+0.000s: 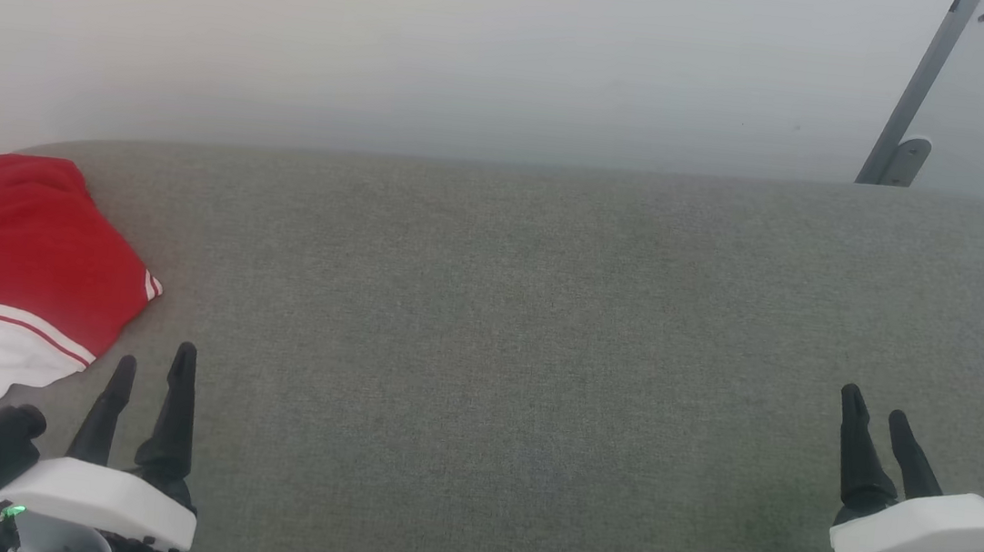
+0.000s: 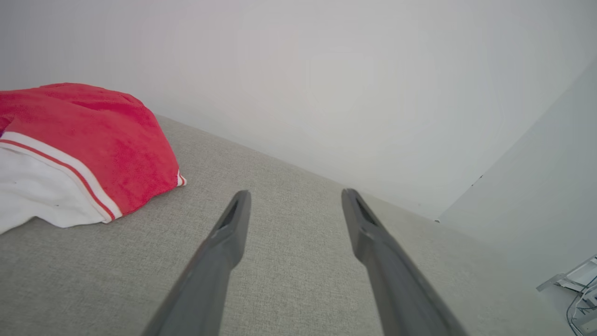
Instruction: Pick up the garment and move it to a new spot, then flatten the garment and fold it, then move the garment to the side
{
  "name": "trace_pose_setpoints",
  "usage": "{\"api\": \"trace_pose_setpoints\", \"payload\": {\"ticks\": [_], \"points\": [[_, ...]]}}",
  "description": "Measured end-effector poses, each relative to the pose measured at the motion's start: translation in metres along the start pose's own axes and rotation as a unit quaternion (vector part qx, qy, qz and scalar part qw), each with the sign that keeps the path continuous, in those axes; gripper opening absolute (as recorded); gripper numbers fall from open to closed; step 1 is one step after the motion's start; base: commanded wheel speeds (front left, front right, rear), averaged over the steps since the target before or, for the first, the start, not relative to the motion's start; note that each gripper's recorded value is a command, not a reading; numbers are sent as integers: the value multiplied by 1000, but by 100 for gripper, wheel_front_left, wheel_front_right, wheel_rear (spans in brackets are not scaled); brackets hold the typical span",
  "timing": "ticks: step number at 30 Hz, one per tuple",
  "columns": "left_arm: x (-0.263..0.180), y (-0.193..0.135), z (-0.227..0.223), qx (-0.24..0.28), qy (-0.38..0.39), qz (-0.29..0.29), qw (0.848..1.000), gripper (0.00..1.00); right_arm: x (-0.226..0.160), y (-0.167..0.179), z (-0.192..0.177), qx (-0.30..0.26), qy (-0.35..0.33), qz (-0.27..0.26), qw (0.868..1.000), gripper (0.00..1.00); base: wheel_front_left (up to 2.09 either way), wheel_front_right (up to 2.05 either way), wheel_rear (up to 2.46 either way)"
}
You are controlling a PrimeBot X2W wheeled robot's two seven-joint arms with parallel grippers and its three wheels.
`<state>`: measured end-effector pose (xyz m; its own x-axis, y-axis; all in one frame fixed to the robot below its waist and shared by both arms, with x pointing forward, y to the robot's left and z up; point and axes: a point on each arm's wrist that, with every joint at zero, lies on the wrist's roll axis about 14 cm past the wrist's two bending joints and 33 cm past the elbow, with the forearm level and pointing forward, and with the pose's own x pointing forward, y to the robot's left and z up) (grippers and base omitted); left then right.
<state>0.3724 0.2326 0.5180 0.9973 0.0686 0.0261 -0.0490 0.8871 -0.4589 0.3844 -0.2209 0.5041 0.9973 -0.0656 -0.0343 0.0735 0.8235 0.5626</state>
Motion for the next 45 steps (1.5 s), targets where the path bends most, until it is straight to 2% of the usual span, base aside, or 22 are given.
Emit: {"api": "trace_pose_setpoints", "payload": {"ticks": [19,45], "points": [[-4,-8,10,94,-26,-25,995,100,1,5,9,-82,-14,7,996,100,0,0,0],[-9,-16,20,204,-55,-55,976,100,1,16,12,-181,-20,24,983,100,0,0,0]]}}
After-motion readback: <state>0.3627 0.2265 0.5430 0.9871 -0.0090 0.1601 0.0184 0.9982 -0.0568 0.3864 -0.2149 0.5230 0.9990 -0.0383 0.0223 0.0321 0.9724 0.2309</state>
